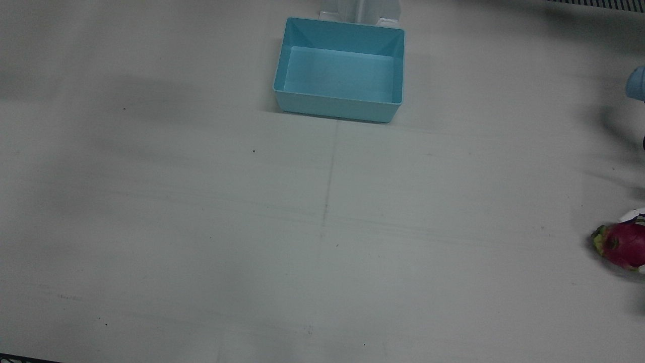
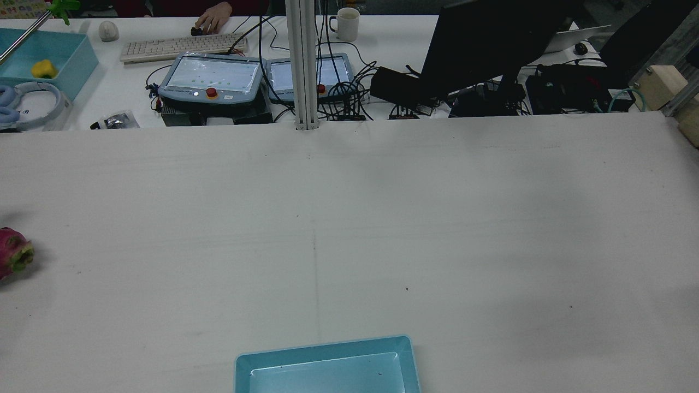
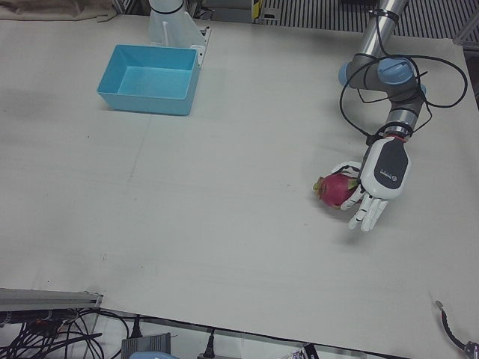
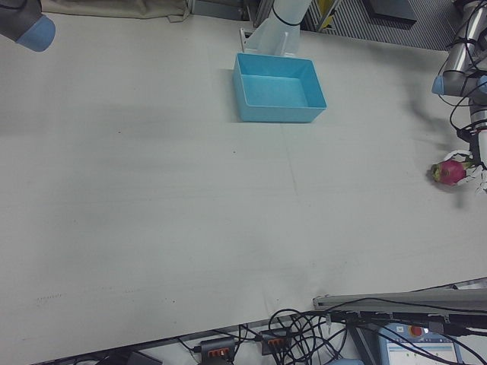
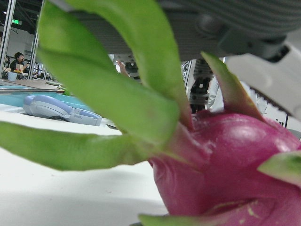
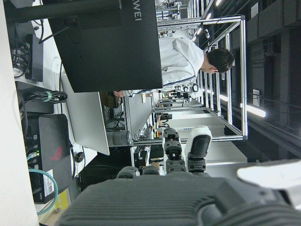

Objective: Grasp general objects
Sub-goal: 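Drag the dragon fruit nearer the robot and release it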

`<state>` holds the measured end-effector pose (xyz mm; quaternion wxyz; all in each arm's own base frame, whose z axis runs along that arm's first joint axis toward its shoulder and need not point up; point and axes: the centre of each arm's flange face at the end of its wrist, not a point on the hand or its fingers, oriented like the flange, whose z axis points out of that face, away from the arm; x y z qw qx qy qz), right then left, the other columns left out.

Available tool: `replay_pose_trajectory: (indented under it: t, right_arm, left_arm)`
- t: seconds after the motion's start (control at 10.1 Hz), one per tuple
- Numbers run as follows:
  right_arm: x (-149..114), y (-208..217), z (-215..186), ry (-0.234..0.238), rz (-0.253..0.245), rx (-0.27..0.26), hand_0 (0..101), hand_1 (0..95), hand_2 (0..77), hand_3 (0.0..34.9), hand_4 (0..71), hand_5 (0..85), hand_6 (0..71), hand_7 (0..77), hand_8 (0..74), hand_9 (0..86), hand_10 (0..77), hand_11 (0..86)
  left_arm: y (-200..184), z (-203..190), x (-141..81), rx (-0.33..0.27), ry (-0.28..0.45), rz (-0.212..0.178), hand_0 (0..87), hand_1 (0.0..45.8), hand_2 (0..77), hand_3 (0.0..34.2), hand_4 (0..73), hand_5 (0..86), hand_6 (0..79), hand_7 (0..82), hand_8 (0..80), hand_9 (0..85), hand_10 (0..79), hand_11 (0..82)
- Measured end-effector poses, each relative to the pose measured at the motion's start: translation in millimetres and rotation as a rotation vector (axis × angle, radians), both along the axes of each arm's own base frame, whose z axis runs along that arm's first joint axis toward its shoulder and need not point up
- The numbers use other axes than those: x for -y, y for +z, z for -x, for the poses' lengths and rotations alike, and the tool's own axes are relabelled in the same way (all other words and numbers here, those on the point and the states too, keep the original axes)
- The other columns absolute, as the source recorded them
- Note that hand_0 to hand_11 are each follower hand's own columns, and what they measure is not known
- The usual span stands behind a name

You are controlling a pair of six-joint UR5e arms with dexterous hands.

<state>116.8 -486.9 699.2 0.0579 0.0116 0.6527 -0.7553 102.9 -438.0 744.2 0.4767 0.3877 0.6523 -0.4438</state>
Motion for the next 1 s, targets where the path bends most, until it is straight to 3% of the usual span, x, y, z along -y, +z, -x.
replay_pose_trajectory:
  t: [0.2, 0.5, 0.7, 0.8, 0.9, 1.0]
  right_arm:
    - [0.0, 0.0, 0.0, 0.000, 0.000, 0.000, 0, 5.4, 1.6, 0.0, 0.0, 73.6, 0.0, 0.0, 0.0, 1.1, 0.0, 1.1]
    - [0.0, 0.0, 0.0, 0.000, 0.000, 0.000, 0, 5.4, 1.6, 0.0, 0.0, 73.6, 0.0, 0.0, 0.0, 1.1, 0.0, 1.1]
    - [0.2, -0.2, 0.0, 0.000, 0.000, 0.000, 0, 5.4, 1.6, 0.0, 0.0, 73.6, 0.0, 0.0, 0.0, 1.1, 0.0, 1.1]
    - [0.2, -0.2, 0.0, 0.000, 0.000, 0.000, 0, 5.4, 1.6, 0.0, 0.0, 73.6, 0.0, 0.0, 0.0, 1.1, 0.0, 1.1]
    - [0.2, -0.2, 0.0, 0.000, 0.000, 0.000, 0, 5.4, 1.6, 0.0, 0.0, 73.6, 0.0, 0.0, 0.0, 1.1, 0.0, 1.1]
    - [0.1, -0.1, 0.0, 0.000, 0.000, 0.000, 0, 5.4, 1.6, 0.0, 0.0, 73.6, 0.0, 0.0, 0.0, 1.1, 0.0, 1.1]
  left_arm:
    - [-39.5, -3.9, 5.2, -0.087, 0.018, 0.000, 46.7, 0.0, 35.5, 0.0, 49.1, 19.6, 12.0, 22.4, 6.5, 1.6, 15.3, 1.1]
    - [-85.0, -10.4, 11.8, -0.268, 0.061, 0.023, 47.0, 0.0, 32.7, 0.0, 51.8, 19.6, 12.0, 22.4, 6.5, 2.2, 15.3, 1.1]
    - [-94.6, -10.6, 14.2, -0.423, 0.090, 0.059, 46.8, 0.0, 20.7, 0.0, 59.5, 21.8, 12.0, 22.9, 7.1, 2.7, 15.3, 1.1]
    - [-96.8, -8.9, 14.3, -0.514, 0.106, 0.073, 46.8, 0.0, 20.7, 0.0, 59.5, 21.8, 12.0, 22.9, 7.1, 2.7, 15.3, 1.1]
    - [-98.6, -7.2, 14.4, -0.600, 0.124, 0.079, 46.0, 0.0, 14.2, 0.0, 65.4, 25.6, 18.0, 27.8, 12.0, 4.9, 15.3, 1.6]
    - [-99.4, -5.1, 13.4, -0.692, 0.148, 0.082, 49.8, 0.0, 14.2, 0.0, 65.4, 25.6, 18.0, 27.8, 12.0, 4.9, 15.3, 1.6]
